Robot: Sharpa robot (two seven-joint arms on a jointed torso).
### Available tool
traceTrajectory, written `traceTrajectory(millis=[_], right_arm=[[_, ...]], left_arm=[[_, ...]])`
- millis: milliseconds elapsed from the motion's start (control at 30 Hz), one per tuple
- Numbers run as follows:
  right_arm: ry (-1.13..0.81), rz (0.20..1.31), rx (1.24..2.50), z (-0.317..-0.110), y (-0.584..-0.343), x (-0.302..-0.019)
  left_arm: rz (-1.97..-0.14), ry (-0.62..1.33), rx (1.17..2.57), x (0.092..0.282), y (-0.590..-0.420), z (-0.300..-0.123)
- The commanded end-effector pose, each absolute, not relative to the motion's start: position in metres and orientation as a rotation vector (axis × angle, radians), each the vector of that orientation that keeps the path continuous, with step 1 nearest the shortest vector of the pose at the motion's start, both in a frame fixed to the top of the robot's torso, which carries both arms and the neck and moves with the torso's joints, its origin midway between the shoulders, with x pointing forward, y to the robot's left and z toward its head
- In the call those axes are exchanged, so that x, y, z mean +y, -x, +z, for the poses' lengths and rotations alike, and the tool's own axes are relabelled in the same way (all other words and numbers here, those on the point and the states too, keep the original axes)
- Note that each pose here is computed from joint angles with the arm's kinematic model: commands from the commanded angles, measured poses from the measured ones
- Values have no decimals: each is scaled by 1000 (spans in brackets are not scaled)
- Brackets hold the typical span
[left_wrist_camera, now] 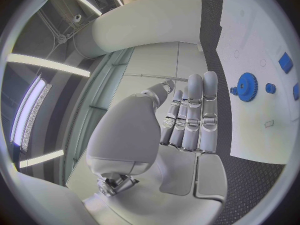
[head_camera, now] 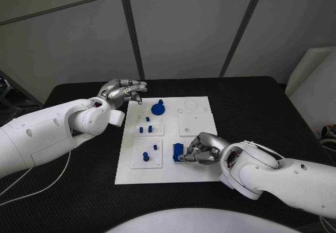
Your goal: Assemble the parts on the task board
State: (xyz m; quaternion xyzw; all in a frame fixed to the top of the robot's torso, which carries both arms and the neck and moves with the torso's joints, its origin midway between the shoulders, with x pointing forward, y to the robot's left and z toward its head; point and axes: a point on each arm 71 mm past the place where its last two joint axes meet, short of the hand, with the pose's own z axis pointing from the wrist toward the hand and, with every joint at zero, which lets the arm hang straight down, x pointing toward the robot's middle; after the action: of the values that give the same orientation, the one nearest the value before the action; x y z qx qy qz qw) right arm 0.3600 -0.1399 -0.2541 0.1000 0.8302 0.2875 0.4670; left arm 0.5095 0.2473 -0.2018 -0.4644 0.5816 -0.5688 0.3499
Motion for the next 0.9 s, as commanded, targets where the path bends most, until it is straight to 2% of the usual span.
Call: traceTrajectory(millis=[33, 533, 900], right_arm=[[-238, 692, 2032, -255, -362, -140], [-231, 660, 2059, -259, -364, -147], [-242, 687, 2065, -258, -363, -150]], left_arm=[[-1486, 1192, 1508, 246, -509, -200], [-1483, 1194, 1510, 247, -509, -201], [-1482, 1195, 1511, 248, -510, -202]])
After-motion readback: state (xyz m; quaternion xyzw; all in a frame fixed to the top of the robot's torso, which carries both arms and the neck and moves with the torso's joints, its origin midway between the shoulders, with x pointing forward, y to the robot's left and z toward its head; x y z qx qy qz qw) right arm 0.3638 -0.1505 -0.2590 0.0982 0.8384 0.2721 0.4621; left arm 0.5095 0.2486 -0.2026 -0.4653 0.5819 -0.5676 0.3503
